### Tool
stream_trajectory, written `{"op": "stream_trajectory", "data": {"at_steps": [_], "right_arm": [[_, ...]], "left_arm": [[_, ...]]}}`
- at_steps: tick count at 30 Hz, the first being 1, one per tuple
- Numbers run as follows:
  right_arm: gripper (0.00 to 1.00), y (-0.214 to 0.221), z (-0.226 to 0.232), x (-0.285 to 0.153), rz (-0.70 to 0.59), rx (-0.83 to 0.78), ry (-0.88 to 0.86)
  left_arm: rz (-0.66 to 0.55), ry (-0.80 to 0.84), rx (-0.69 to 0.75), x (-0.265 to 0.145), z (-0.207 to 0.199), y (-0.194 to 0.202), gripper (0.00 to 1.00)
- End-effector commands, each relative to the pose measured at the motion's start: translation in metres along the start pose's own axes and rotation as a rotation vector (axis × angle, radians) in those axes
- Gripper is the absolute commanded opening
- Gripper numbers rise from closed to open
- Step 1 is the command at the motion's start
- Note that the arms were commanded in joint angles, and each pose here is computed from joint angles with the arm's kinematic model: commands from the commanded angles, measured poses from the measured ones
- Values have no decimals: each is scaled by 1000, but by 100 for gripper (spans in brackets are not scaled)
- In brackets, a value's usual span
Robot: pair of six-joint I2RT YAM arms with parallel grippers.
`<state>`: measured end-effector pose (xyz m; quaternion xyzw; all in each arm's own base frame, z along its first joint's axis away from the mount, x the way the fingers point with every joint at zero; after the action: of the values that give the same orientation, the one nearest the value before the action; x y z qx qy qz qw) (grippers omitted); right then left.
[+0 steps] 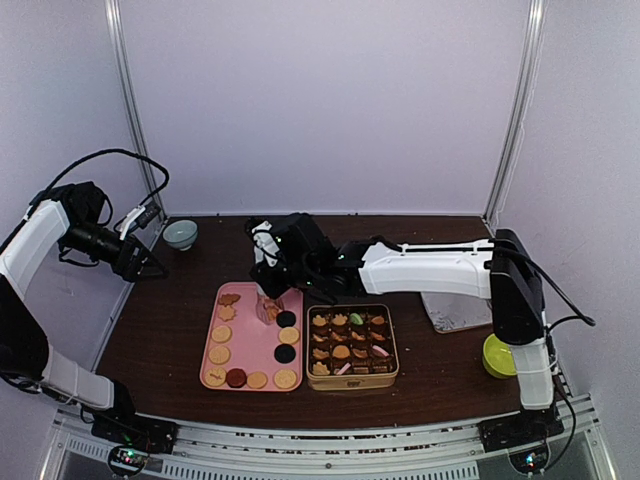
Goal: Pack the cookies
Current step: Pick up the fake cookies from the plate.
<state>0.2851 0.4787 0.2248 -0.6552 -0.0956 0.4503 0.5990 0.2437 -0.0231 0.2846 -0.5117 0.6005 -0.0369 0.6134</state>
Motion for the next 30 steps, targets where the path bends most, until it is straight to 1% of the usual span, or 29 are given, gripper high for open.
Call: {"op": "stream_trajectory", "data": {"at_steps": [1, 9, 14, 17, 20, 24, 28, 30], "right_arm": [[43, 3, 0, 7, 0, 14, -20], [39, 1, 10, 5, -8, 30, -64], [33, 1, 8, 3, -1, 14, -47], [30, -13, 10, -6, -41, 21, -55], [29, -38, 13, -24, -106, 34, -74], [28, -71, 16, -62, -204, 40, -95], [27, -79, 9, -106, -260, 58, -93], [27, -70, 1, -125, -258, 68, -78]], "left_arm": [[-22, 2, 18, -4, -1, -3, 97], [-25, 3, 18, -5, 0, -5, 97], [-26, 4, 18, -5, 0, -5, 97], [-25, 7, 17, -4, 0, -5, 97], [-24, 9, 14, -4, 1, -5, 97], [-24, 5, 17, -4, 2, -6, 97], [-24, 9, 15, -3, 3, -5, 97], [-24, 13, 11, -1, 4, -4, 97]]}}
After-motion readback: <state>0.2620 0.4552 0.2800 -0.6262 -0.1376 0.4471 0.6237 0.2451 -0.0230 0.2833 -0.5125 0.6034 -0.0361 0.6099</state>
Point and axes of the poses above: each gripper's point midway between its finger pads, its own x axis out along the fingers, its own z axis along the line the jaws close on, y = z × x, the point moved 8 cm from there along -x, back along the fingers, and after that the axes turned 7 degrees about x, right-handed, at the moved point
